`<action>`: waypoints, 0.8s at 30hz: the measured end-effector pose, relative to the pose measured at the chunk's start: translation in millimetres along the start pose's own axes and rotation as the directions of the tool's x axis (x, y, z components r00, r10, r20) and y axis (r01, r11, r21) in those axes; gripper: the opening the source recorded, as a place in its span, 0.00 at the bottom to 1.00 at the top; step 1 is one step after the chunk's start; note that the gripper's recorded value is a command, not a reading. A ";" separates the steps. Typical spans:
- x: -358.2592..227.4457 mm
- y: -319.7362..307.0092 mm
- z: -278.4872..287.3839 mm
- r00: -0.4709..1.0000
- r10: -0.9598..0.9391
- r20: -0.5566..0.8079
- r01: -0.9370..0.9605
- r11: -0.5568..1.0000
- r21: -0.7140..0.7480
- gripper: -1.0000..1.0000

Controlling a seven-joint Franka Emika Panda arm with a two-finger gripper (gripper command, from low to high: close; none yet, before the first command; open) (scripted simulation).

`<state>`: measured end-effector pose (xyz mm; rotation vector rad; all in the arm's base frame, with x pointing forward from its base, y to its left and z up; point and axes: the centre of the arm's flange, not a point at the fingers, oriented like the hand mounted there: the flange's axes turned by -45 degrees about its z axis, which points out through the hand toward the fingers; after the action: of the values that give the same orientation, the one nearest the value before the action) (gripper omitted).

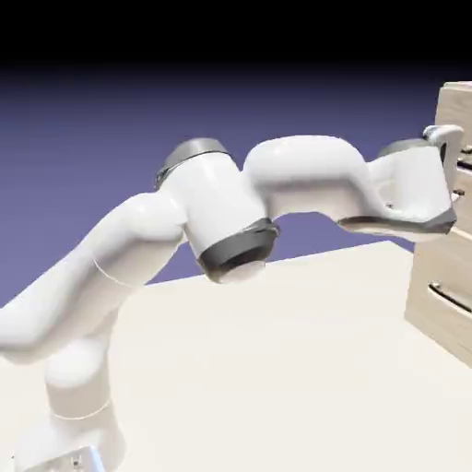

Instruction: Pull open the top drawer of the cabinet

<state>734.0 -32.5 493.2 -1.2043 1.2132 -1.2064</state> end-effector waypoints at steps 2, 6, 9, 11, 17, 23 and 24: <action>-0.1 0.3 10.7 1.000 0.000 0.000 0.000 1.000 0.000 0.50; -2.2 2.7 26.9 1.000 -0.006 0.003 0.006 1.000 0.000 0.00; -2.1 2.5 22.5 1.000 -0.005 0.002 0.005 1.000 0.000 0.00; -2.1 2.4 13.1 1.000 -0.006 0.002 0.006 1.000 0.001 0.00; -2.0 2.5 -20.6 1.000 -0.006 0.002 0.006 1.000 0.000 0.00; -1.9 2.5 -62.6 1.000 -0.005 0.003 0.005 1.000 0.001 0.00; -1.9 2.5 -70.4 1.000 -0.005 0.002 0.005 1.000 0.001 0.00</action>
<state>663.5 -30.5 490.7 -1.2088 1.2086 -1.2091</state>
